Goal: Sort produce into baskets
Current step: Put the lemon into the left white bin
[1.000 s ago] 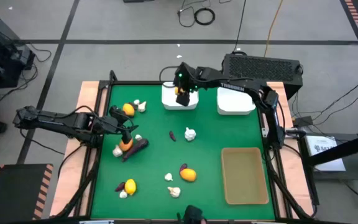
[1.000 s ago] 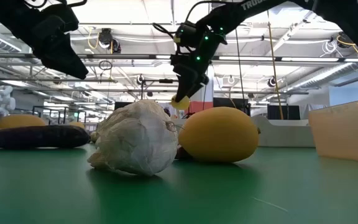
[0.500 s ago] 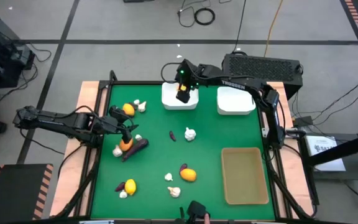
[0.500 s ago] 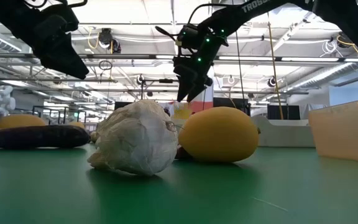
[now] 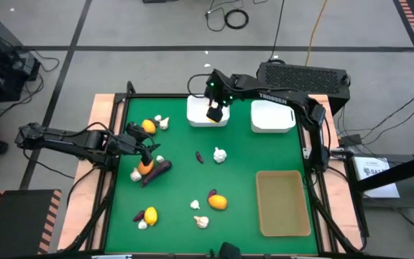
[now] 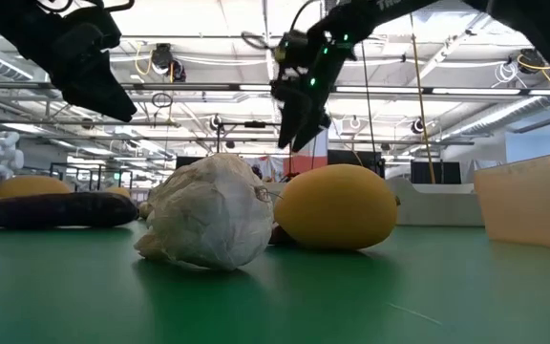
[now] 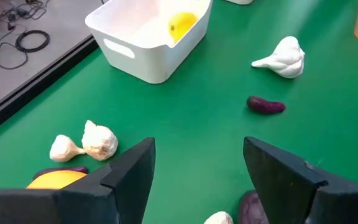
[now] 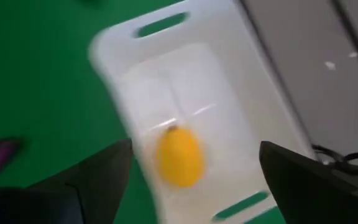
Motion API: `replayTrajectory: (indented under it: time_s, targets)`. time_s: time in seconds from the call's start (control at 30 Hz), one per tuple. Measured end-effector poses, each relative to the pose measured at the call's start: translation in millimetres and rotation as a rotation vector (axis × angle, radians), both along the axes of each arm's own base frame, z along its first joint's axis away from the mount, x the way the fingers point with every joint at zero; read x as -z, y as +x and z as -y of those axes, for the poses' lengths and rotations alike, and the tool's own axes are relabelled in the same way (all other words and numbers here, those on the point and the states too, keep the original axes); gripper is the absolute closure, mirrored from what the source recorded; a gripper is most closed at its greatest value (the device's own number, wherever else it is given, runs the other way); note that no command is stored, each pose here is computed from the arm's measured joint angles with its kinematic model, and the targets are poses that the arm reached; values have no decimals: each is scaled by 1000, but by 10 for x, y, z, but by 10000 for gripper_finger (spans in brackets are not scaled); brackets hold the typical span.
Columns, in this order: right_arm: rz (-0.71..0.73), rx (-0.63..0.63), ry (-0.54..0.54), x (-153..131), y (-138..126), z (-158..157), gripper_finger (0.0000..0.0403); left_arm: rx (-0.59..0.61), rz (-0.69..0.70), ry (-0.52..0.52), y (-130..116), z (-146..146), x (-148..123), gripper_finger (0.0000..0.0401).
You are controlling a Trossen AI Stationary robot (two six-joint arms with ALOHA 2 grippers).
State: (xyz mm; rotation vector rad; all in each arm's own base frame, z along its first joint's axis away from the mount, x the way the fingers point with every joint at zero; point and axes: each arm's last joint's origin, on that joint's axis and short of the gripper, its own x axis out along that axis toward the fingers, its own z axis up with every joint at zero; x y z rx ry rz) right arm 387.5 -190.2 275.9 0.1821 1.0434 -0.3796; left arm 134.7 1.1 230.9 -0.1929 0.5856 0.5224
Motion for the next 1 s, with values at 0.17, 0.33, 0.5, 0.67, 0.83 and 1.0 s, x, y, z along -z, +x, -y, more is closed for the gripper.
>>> replayTrajectory:
  time_s: [0.17, 0.33, 0.5, 0.67, 0.83, 1.0]
  targets:
    - [-24, -29, 47, -206, -53, -380, 62, -105, 14, -5, -10, -83, 1, 150]
    - [-16, -86, 75, -376, -101, -913, 71, -181, -33, -2, -51, -185, 33, 150]
    - [-6, -171, 85, -320, -252, -1456, 83, -291, -63, -17, -102, -308, 59, 150]
    - [147, -214, 63, -196, -476, -1937, 88, -280, -61, -81, -109, -368, 65, 150]
    - [387, -294, 35, 6, -628, -2284, 88, -164, -18, -175, -62, -344, 46, 150]
    - [598, -378, 28, 282, -667, -2499, 89, 18, -10, -308, -33, -285, -27, 150]
